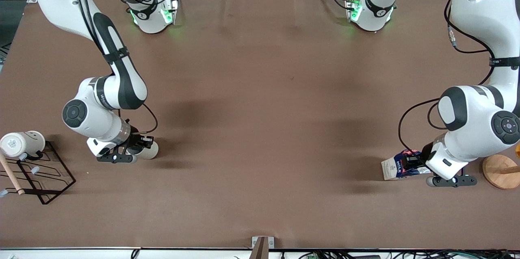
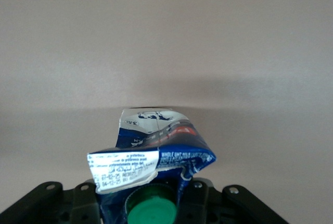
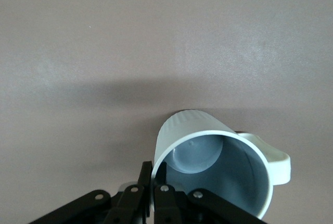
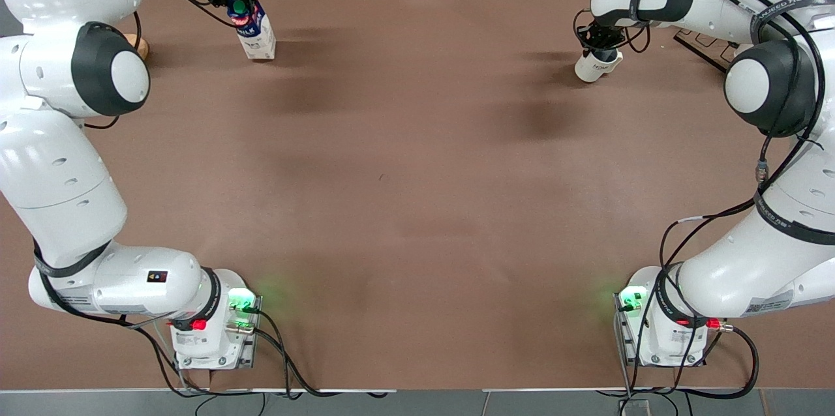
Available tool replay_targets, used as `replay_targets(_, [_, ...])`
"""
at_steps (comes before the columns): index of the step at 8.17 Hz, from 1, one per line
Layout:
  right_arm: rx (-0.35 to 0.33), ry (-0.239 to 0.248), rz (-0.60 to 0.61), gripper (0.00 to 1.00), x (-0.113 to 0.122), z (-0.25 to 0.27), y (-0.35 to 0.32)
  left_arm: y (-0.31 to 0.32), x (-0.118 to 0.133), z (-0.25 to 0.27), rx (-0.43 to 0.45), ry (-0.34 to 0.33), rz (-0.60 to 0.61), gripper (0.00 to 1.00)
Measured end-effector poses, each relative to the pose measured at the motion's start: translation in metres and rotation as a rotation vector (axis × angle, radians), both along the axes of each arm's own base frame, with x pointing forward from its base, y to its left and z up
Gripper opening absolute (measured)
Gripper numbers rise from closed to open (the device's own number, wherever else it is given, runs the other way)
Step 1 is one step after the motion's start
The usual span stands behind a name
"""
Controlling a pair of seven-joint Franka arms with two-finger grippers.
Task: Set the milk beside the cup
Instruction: 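Carry the mug and the milk carton toward the table middle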
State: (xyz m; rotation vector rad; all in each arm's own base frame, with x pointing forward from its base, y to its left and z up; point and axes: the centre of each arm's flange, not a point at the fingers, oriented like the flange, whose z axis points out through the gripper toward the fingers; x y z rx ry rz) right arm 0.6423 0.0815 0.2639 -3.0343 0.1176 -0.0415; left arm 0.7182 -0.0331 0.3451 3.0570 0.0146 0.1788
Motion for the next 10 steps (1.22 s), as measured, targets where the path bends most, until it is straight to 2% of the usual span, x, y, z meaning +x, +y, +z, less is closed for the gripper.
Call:
replay_targets(1, [0.01,-0.018,-0.044,0.04,0.004,0.015,0.014,-0.009,0.001,0.011,-0.005,-0.016,-0.008,0.39])
replay_targets(2, [0.026,-0.035,-0.084,0.04,0.002,0.036,0.056,-0.023,0.0,0.023,-0.018,-0.031,0.0,0.39])
replay_targets(5, [0.084,-0.065,-0.116,0.04,-0.041,0.074,0.233,-0.088,-0.012,0.068,-0.056,-0.065,0.038,0.39])
replay_targets(7, [0.092,-0.059,-0.109,0.04,-0.057,0.064,0.296,-0.148,-0.032,0.091,-0.079,-0.044,0.079,0.39])
replay_targets(8, [0.074,-0.055,-0.094,0.04,-0.058,0.044,0.317,-0.177,-0.044,0.104,-0.088,-0.03,0.095,0.39])
replay_targets(10, [0.017,-0.08,-0.053,0.04,-0.056,0.012,0.346,-0.228,-0.071,0.128,-0.098,-0.003,0.114,0.39])
